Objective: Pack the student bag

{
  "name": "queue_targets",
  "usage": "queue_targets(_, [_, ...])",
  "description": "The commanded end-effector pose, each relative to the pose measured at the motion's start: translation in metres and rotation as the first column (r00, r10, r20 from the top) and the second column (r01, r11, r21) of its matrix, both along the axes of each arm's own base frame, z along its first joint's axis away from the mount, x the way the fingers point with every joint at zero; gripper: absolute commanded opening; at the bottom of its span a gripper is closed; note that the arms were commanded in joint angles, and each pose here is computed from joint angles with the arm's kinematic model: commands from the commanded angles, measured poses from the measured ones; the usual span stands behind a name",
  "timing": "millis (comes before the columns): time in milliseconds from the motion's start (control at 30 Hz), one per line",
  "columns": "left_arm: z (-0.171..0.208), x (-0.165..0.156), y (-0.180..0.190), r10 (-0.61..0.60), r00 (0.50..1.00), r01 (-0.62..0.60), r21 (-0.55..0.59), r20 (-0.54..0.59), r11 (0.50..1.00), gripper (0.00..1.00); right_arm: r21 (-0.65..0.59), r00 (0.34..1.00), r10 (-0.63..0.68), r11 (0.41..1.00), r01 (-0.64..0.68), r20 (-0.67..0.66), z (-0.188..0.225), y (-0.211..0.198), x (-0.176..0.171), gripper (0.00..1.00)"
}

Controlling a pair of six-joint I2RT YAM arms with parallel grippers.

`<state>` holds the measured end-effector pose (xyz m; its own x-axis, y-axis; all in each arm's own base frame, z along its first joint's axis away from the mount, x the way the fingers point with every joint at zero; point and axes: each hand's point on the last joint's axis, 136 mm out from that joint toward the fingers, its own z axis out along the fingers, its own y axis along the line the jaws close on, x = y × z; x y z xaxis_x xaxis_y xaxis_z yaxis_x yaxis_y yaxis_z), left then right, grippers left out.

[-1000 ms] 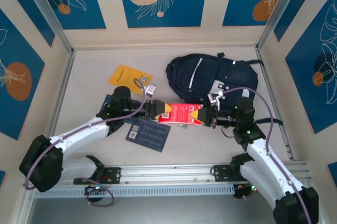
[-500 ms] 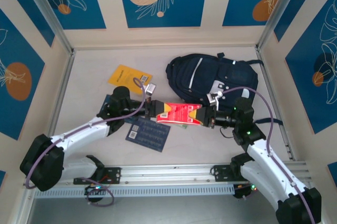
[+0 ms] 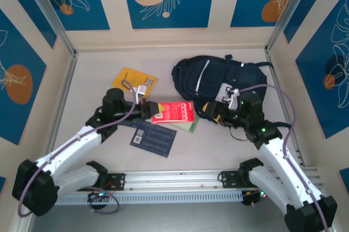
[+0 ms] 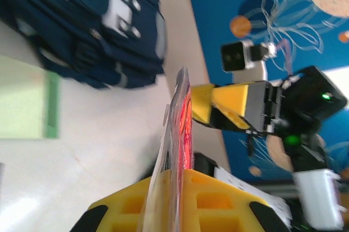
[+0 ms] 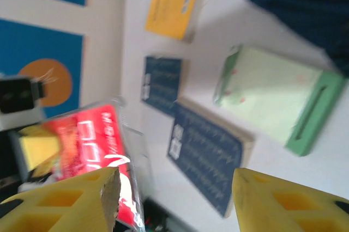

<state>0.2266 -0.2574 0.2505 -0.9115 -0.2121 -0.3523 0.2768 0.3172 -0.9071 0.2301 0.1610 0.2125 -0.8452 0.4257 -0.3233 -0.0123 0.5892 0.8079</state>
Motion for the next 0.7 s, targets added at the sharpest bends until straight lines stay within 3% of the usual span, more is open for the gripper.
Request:
queue_targets(0, [0.009, 0.017, 0.035, 0.153, 0.981, -0.17, 0.142, 0.122, 0.975, 0.0, -0.258, 0.988, -0.141, 0.959, 0.119, -0.07, -0.025, -0.032, 0.019, 0.57])
queue_targets(100, [0.013, 0.025, 0.054, 0.22, 0.956, -0.261, 0.227, 0.193, 0.938, 0.0, -0.37, 0.966, -0.235, 0.911, 0.18, -0.11, -0.028, -0.04, 0.043, 0.54])
queue_targets(233, [0.003, 0.033, 0.074, 0.261, 0.928, -0.343, 0.339, 0.266, 0.876, 0.0, -0.583, 0.917, -0.371, 0.781, 0.225, -0.143, -0.03, -0.048, 0.08, 0.53])
queue_targets(367, [-0.005, 0.033, 0.079, 0.26, 0.921, -0.358, 0.367, 0.29, 0.859, 0.0, -0.693, 0.896, -0.411, 0.696, 0.19, -0.168, -0.032, -0.035, 0.124, 0.58])
queue_targets(533, [-0.008, 0.032, 0.083, 0.264, 0.918, -0.368, 0.384, 0.297, 0.847, 0.0, -0.735, 0.861, -0.446, 0.665, 0.137, -0.243, -0.055, -0.016, 0.173, 0.77])
queue_targets(667, [-0.01, 0.03, 0.078, 0.246, 0.924, -0.349, 0.382, 0.293, 0.856, 0.0, -0.742, 0.865, -0.419, 0.665, 0.085, -0.276, -0.074, 0.006, 0.208, 0.83])
